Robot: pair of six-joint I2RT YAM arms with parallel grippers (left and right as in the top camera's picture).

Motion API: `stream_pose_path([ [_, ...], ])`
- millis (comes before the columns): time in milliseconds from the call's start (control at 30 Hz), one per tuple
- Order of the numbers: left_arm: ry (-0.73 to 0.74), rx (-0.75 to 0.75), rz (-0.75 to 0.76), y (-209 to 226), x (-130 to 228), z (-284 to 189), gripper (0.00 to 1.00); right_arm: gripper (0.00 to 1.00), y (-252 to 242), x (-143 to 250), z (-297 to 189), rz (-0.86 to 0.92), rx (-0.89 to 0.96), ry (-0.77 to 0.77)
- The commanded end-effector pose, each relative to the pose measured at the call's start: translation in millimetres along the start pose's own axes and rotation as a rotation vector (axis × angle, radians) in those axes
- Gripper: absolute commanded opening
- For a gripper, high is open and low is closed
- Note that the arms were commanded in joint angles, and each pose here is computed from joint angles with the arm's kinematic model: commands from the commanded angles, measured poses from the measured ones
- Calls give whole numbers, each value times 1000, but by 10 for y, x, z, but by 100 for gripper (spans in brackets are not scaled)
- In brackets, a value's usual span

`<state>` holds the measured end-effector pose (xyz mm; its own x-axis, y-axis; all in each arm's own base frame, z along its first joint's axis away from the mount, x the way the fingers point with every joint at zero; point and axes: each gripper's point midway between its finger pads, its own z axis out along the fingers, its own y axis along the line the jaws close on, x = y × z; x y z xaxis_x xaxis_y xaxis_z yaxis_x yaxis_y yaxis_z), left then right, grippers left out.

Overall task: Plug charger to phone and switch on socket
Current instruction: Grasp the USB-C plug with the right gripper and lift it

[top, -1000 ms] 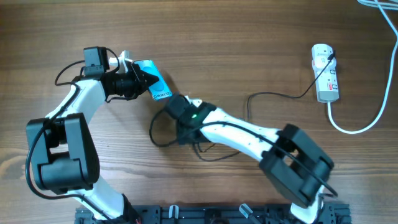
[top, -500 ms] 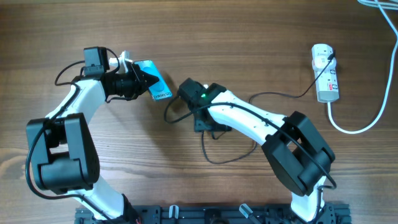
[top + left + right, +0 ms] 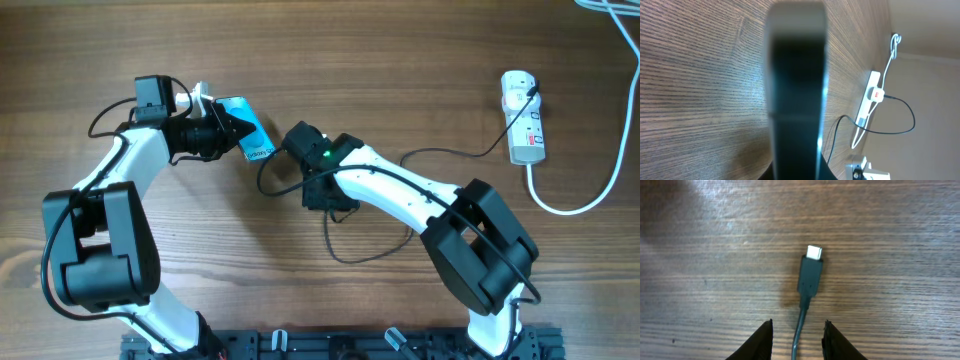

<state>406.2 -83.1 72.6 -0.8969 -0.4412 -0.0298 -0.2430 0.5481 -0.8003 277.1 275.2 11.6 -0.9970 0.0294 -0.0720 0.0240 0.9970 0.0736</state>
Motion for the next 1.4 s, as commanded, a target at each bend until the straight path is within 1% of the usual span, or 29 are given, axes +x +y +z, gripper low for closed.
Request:
stream_pose_path([
  [0, -15, 26, 48, -120, -29, -73, 4, 33, -8, -82, 22, 27, 30, -42],
  [67, -15, 26, 48, -120, -29, -73, 4, 33, -29, -105, 40, 26, 44, -54],
  [100, -15, 26, 48, -120, -29, -73, 4, 30, -29, -103, 62, 35, 45, -52],
  [200, -15, 26, 48, -120, -29, -73, 4, 29, -46, -65, 149, 47, 59, -39],
  [367, -15, 26, 48, -120, -29, -73, 4, 29, -27, 16, 326, 28, 82, -16],
  [433, -15, 26, 48, -120, -29, -73, 4, 23, -33, 31, 330, 27, 84, -9],
  [567, -15, 26, 48, -120, -29, -73, 4, 19, -71, 82, 327, 28, 97, 14],
  [667, -17, 27, 50, -122, -33, -73, 4, 8, -76, 89, 326, 24, 99, 18],
  [700, -18, 28, 52, -125, -37, -74, 4, 7, -76, 89, 326, 24, 99, 18],
  [733, -20, 28, 54, -126, -41, -74, 4, 8, -76, 90, 326, 23, 99, 19],
  [767, -20, 29, 54, -127, -41, -74, 4, 11, -77, 88, 326, 25, 99, 18],
  [800, -20, 29, 54, -127, -41, -74, 4, 16, -79, 86, 326, 25, 99, 18],
  [833, -19, 28, 54, -127, -41, -74, 4, 24, -89, 74, 326, 30, 99, 17],
  [900, -19, 28, 54, -127, -41, -74, 4, 25, -121, 37, 327, 43, 99, 17],
  [1133, -19, 28, 54, -126, -40, -74, 4, 20, -90, -34, 332, 50, 77, -3],
  [1200, -19, 28, 54, -126, -40, -74, 4, 17, -89, -35, 332, 42, 77, -3],
  [1267, -19, 28, 54, -126, -40, -74, 4, 10, -69, -26, 333, 26, 66, 4],
  [1333, -19, 28, 54, -127, -41, -74, 4, 9, -56, 6, 334, 17, 57, 21],
  [1367, -19, 28, 55, -127, -41, -73, 4, 9, -38, 23, 334, -15, 46, 32],
])
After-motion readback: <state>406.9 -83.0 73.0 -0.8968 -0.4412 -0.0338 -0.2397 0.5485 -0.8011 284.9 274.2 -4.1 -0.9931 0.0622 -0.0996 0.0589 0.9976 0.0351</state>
